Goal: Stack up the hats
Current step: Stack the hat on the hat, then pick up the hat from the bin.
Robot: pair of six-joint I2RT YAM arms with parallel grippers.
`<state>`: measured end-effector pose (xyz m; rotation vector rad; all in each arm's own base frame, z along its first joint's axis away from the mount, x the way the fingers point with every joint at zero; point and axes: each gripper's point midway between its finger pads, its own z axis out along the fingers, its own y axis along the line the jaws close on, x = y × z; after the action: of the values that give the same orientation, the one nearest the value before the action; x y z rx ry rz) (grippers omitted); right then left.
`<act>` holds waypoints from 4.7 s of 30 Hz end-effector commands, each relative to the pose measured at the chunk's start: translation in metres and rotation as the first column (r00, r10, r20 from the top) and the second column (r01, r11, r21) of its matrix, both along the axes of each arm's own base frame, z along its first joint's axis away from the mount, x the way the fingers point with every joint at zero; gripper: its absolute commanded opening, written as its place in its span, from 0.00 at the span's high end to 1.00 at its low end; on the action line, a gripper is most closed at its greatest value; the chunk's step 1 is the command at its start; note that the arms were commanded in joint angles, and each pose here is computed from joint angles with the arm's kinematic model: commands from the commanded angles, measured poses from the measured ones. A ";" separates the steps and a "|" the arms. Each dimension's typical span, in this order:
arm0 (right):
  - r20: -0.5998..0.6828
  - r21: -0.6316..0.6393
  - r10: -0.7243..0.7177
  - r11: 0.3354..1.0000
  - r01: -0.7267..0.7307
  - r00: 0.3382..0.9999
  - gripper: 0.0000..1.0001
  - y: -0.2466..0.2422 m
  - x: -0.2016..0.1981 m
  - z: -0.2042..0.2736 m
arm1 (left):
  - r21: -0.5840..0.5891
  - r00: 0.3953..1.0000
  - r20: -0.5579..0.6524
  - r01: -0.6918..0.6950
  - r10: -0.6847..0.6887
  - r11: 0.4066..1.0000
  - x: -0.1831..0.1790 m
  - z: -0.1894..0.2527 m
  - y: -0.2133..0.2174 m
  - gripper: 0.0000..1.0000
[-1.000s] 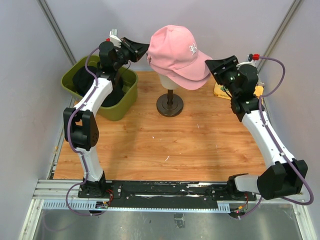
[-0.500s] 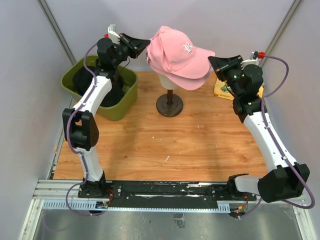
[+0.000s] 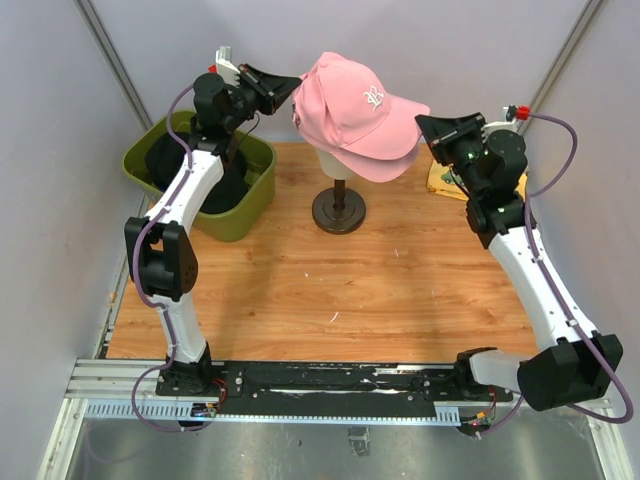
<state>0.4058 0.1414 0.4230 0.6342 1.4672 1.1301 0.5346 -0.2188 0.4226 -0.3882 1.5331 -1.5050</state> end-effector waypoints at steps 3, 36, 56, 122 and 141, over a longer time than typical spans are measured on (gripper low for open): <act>-0.078 -0.007 -0.006 1.000 0.006 0.997 0.99 0.011 -0.018 -0.026 | 0.002 0.999 0.037 -0.010 0.010 1.000 0.001 0.009 0.000 0.96; -0.347 -0.016 -0.079 0.997 0.078 0.934 0.99 0.014 -0.037 -0.121 | 0.056 1.000 -0.002 -0.015 0.015 0.998 0.000 -0.010 -0.012 0.99; -0.422 -0.034 -0.084 0.996 0.078 0.903 0.99 0.014 -0.037 -0.149 | 0.094 0.998 -0.058 -0.033 0.039 0.995 0.000 -0.031 -0.009 0.99; -0.047 -0.572 -0.192 0.810 0.131 0.980 0.44 -0.053 -0.063 -0.035 | 0.450 0.552 -0.137 -0.705 0.822 0.549 -0.167 -0.066 0.234 0.64; 0.087 -0.727 -0.099 0.674 0.131 0.991 0.44 -0.019 -0.082 0.016 | 0.447 0.557 -0.190 -0.684 0.809 0.576 -0.169 -0.109 0.236 0.65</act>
<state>0.3288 0.1193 0.4250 0.1780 1.6819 0.4293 0.3623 0.0133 0.2987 -1.0586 1.6145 -0.4442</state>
